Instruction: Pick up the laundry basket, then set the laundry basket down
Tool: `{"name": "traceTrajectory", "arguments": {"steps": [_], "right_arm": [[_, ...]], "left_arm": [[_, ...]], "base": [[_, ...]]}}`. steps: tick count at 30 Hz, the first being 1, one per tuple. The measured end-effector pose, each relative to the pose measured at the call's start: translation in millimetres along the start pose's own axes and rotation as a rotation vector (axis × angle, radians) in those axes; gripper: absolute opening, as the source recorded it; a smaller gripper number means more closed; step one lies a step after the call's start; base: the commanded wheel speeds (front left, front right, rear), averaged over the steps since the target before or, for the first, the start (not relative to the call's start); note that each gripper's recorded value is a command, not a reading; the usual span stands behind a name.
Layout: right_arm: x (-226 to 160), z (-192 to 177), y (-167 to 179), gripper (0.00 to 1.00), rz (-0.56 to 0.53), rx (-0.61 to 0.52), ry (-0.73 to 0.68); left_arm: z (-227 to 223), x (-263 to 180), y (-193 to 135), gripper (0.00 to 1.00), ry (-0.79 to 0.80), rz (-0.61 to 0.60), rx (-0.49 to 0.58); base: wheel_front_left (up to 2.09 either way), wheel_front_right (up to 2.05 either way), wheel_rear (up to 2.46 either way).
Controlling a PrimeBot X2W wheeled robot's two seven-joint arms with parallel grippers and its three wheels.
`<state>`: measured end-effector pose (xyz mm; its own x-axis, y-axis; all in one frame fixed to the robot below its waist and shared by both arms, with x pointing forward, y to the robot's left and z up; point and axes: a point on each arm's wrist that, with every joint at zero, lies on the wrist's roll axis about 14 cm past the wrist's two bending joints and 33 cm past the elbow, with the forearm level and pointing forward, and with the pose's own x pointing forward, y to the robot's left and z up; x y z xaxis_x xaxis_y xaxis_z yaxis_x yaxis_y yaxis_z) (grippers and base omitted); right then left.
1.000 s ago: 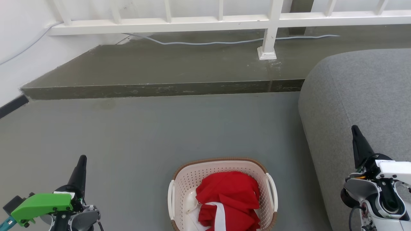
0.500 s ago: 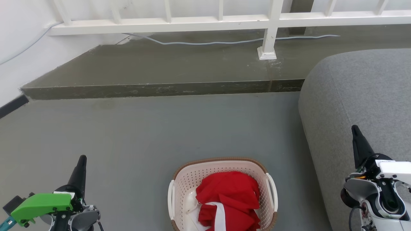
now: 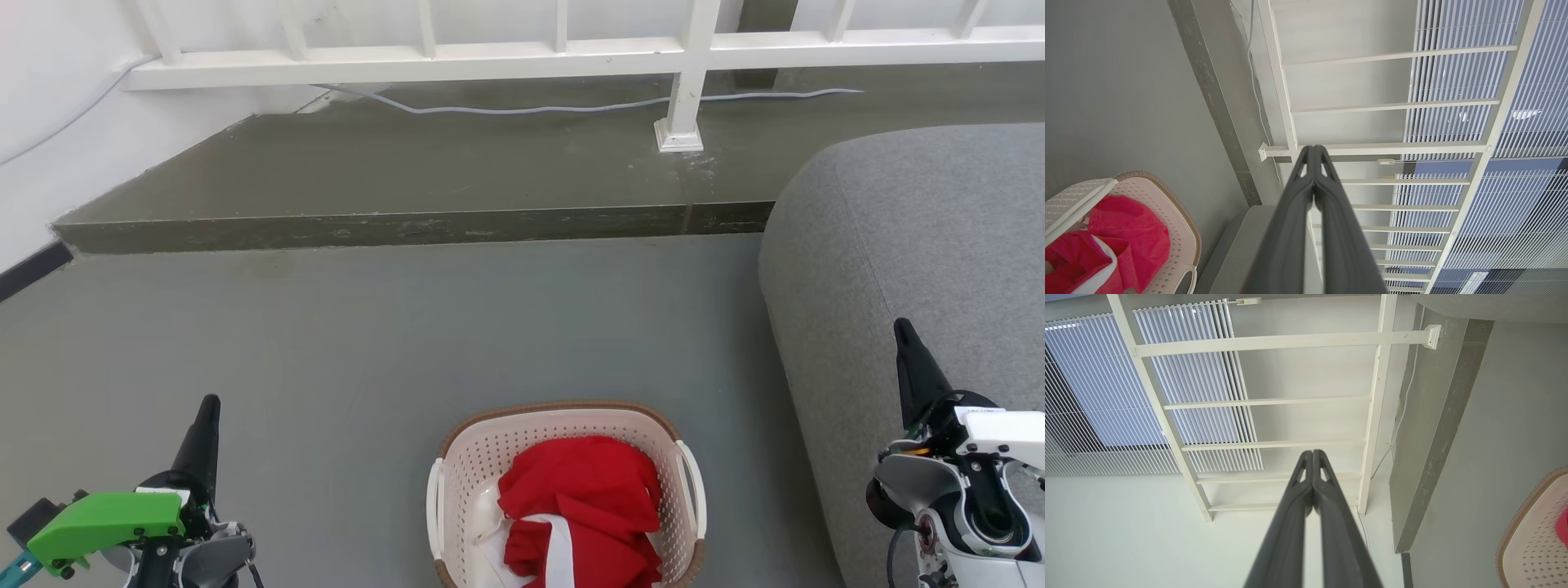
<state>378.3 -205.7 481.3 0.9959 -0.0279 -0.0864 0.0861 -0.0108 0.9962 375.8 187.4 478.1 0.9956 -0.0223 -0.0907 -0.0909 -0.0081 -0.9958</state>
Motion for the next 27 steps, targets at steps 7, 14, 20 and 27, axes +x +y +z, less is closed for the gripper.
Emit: {"name": "traceTrajectory", "arguments": {"steps": [7, 14, 20, 27], "right_arm": [[0.0, 0.0, 0.0, 0.0, 0.0, 0.0, 0.0], [0.0, -0.1, 0.0, 0.0, 0.0, 0.0, 0.0], [0.0, -0.1, 0.1, 0.0, 0.0, 0.001, 0.0], [0.0, -0.1, 0.2, 0.0, 0.001, 0.001, 0.0]], "left_arm": [[0.1, 0.0, 0.0, 0.0, 0.0, 0.0, 0.0], [0.1, 0.0, 0.0, 0.0, 0.0, 0.0, 0.0], [0.1, 0.0, 0.0, 0.0, 0.0, 0.0, 0.0], [0.1, 0.0, 0.0, 0.0, -0.001, 0.0, 0.0]], "base": [[0.0, 0.0, 0.0], [0.0, 0.0, 0.0], [0.0, 0.0, 0.0], [0.0, 0.0, 0.0]]}}
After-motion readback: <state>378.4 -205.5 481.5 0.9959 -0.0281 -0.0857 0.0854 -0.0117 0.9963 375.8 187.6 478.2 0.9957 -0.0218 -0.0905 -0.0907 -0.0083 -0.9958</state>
